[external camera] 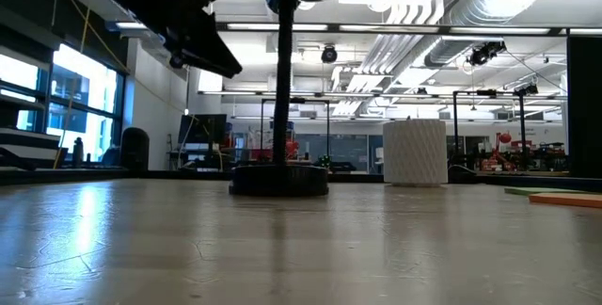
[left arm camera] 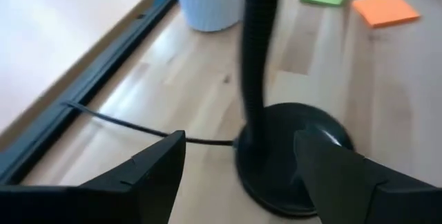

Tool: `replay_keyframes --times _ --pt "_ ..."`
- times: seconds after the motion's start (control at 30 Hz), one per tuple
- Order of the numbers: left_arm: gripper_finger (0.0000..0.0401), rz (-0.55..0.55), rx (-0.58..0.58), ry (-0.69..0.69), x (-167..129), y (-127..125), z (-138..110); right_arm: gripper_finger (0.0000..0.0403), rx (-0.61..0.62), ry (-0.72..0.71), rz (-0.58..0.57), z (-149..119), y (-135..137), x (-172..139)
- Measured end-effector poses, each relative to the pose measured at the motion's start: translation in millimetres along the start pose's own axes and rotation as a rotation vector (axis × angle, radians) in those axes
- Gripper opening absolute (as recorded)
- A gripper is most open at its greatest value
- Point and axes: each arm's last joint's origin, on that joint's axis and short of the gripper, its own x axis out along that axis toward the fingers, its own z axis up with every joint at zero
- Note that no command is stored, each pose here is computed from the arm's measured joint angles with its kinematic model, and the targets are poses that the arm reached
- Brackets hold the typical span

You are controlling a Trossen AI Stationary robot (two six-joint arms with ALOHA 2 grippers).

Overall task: Screw lightbulb
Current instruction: Insert the lightbulb into the desk lamp

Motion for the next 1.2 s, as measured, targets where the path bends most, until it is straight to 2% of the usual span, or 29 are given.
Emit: replay_keyframes --times 0.17,0.37,0.47,0.57,0.67,0.77,1.03,1.2 --pt "0.0266 -0.011 0.005 -0.044 6 22 -2 0.0281 -0.010 0.002 -0.004 0 -1 2" --pt "0.0266 -0.152 -0.013 -0.215 24 58 4 0.0281 -0.048 0.000 -0.005 0 -2 3" --pt "0.0266 -0.234 0.016 -0.346 30 73 13 0.0281 -0.050 0.004 -0.021 0 -4 6" --pt "0.0266 -0.321 0.053 -0.535 31 88 25 0.0281 -0.012 0.006 -0.035 0 -6 10" --pt "0.0266 -0.430 0.029 -0.687 30 106 32 0.0281 0.053 0.007 -0.049 0 -9 13" --pt "0.0266 -0.506 -0.022 -0.776 30 120 35 0.0281 0.077 0.008 -0.053 0 -10 15" --pt "0.0266 -0.583 -0.164 -0.763 54 125 30 0.0281 0.101 0.013 -0.075 -1 -13 22" --pt "0.0266 -0.732 -0.126 -0.811 62 111 46 0.0281 0.068 0.028 -0.096 -6 -12 28"
